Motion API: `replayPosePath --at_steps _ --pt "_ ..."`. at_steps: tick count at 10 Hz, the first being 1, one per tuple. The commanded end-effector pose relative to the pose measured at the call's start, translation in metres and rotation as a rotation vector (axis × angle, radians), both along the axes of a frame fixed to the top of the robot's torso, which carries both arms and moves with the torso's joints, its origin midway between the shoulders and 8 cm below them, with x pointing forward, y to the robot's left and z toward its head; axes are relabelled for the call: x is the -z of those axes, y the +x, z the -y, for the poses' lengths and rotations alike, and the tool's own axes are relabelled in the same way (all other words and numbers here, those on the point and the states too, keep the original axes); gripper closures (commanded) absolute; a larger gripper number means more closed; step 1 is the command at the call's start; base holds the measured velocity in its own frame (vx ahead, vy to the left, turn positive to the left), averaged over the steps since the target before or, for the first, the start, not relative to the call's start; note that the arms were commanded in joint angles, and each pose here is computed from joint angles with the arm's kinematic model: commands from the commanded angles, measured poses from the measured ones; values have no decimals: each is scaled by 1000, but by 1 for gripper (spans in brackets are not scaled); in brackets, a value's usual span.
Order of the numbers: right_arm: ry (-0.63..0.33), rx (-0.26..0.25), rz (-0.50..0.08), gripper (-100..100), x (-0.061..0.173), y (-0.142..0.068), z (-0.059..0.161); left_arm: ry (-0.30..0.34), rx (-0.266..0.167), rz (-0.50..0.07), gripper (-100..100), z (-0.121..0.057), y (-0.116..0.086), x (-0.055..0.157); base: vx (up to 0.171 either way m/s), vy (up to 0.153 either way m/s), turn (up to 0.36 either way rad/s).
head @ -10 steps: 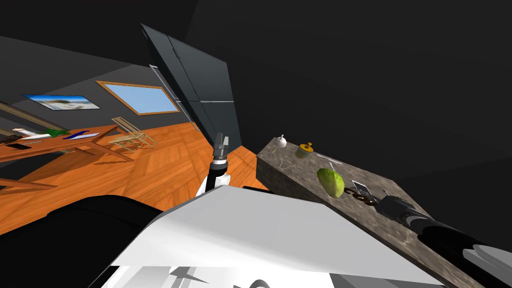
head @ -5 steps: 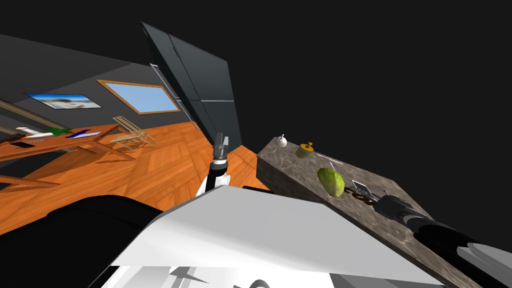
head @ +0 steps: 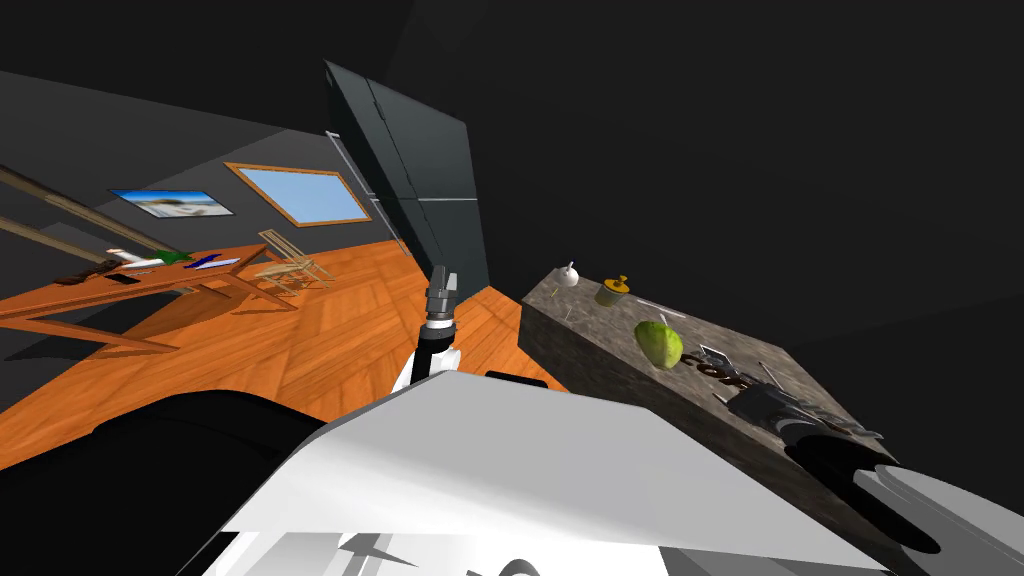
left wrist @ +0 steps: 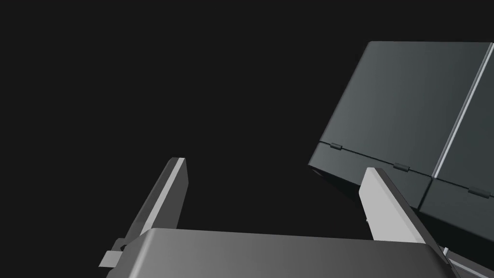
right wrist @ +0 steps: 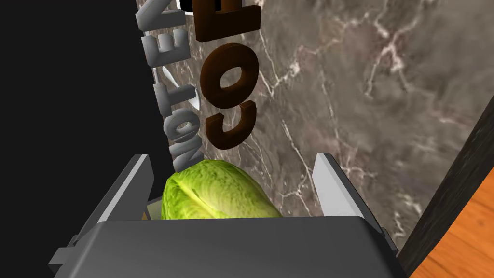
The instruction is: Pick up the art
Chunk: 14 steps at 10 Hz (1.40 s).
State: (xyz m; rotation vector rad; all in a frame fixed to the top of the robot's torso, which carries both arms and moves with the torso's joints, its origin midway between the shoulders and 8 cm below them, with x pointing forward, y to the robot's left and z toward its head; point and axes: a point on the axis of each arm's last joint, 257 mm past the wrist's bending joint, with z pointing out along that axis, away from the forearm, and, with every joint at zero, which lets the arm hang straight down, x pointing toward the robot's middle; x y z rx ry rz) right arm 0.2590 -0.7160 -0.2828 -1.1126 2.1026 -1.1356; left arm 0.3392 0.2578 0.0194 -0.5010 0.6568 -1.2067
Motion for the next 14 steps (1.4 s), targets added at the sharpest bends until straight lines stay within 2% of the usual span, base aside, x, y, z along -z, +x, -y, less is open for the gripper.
replayPosePath --at_steps 1,5,7,12,14 --pt "-4 14 17 -100 3 4 -2 0 0 0 0 0 0 0 -169 51 45" --pt "-4 54 78 -100 9 19 -10 0 0 0 0 0 0 0 -127 29 49" --pt "-29 61 92 -100 5 20 -6 0 0 0 0 0 0 0 -24 -21 16" --pt "-77 67 56 -100 -1 1 17 1 0 -1 0 0 0 0 124 -133 -43" --pt "-90 64 52 -100 -7 0 23 1 0 -1 0 0 0 0 138 -105 -3"
